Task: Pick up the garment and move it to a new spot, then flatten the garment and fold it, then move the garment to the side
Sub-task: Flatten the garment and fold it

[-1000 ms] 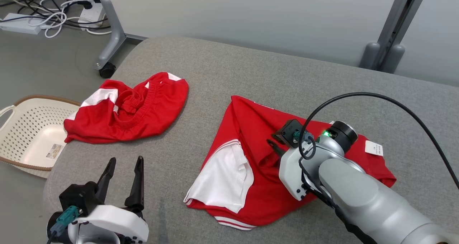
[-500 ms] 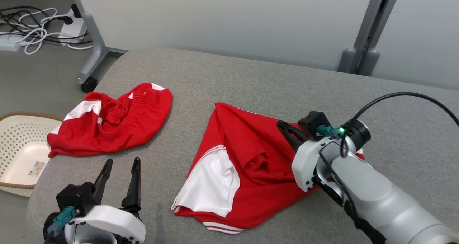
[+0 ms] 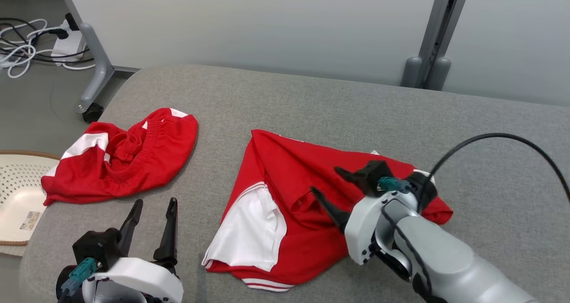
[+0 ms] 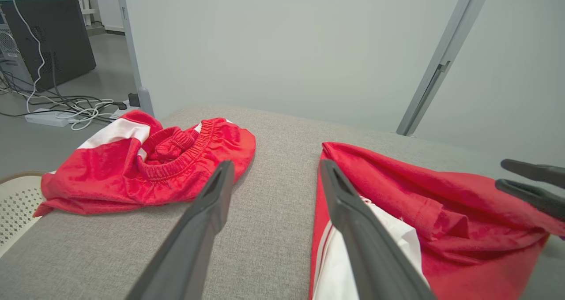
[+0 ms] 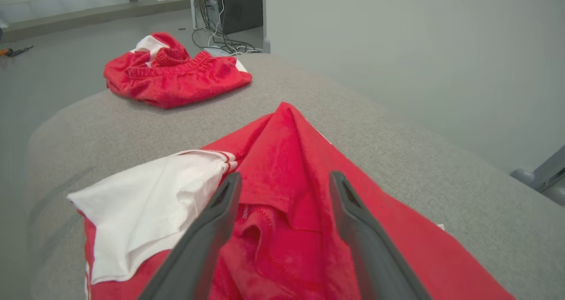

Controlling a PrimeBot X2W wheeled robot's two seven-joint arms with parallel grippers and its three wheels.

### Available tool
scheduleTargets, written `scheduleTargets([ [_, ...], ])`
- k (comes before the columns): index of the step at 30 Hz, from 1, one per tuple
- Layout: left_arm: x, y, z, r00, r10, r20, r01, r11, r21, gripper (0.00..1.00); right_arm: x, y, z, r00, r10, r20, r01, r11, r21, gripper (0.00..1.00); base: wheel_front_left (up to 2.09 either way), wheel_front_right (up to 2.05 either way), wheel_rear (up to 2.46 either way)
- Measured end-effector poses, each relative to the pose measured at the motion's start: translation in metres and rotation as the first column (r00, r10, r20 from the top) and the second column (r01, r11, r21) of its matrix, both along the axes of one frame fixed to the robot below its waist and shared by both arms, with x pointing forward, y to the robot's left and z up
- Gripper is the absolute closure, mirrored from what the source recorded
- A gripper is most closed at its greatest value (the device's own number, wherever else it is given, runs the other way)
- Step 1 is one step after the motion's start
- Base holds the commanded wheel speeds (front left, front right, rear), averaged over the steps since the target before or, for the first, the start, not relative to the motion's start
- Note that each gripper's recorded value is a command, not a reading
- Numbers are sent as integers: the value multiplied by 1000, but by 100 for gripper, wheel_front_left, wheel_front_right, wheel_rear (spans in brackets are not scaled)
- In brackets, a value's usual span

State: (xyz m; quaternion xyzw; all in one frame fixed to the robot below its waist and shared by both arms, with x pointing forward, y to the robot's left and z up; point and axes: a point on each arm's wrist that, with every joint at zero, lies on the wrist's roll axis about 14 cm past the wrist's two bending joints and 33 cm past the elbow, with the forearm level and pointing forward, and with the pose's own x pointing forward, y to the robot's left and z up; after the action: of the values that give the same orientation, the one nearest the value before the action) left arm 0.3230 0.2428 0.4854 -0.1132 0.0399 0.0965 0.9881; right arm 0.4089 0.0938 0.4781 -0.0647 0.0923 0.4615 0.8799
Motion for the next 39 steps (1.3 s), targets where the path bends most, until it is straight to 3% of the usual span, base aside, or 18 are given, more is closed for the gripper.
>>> scheduleTargets([
  [6,-7,7,-4,999,30,-10,-30,999,-12,0,-22,28,-21,988,92,-123,-106,988,-113,0,0,0,0],
  [12,-18,18,-8,997,74,-21,-74,997,-15,0,-23,30,-39,970,63,-236,-116,970,-215,0,0,0,0],
  [18,-23,23,-10,995,94,-27,-94,995,-18,0,-14,24,-51,962,28,-270,-115,943,-312,0,0,0,0],
  [36,-25,29,-21,991,117,-66,-119,993,-26,0,-14,38,-61,935,48,-351,-188,907,-378,0,0,0,0],
  [37,-25,30,-21,991,120,-65,-122,992,-27,0,-13,38,-62,936,47,-350,-189,904,-383,3,0,0,0],
  [39,-25,31,-23,990,125,-69,-127,991,-30,0,-11,38,-63,936,43,-351,-188,900,-392,50,0,0,0],
])
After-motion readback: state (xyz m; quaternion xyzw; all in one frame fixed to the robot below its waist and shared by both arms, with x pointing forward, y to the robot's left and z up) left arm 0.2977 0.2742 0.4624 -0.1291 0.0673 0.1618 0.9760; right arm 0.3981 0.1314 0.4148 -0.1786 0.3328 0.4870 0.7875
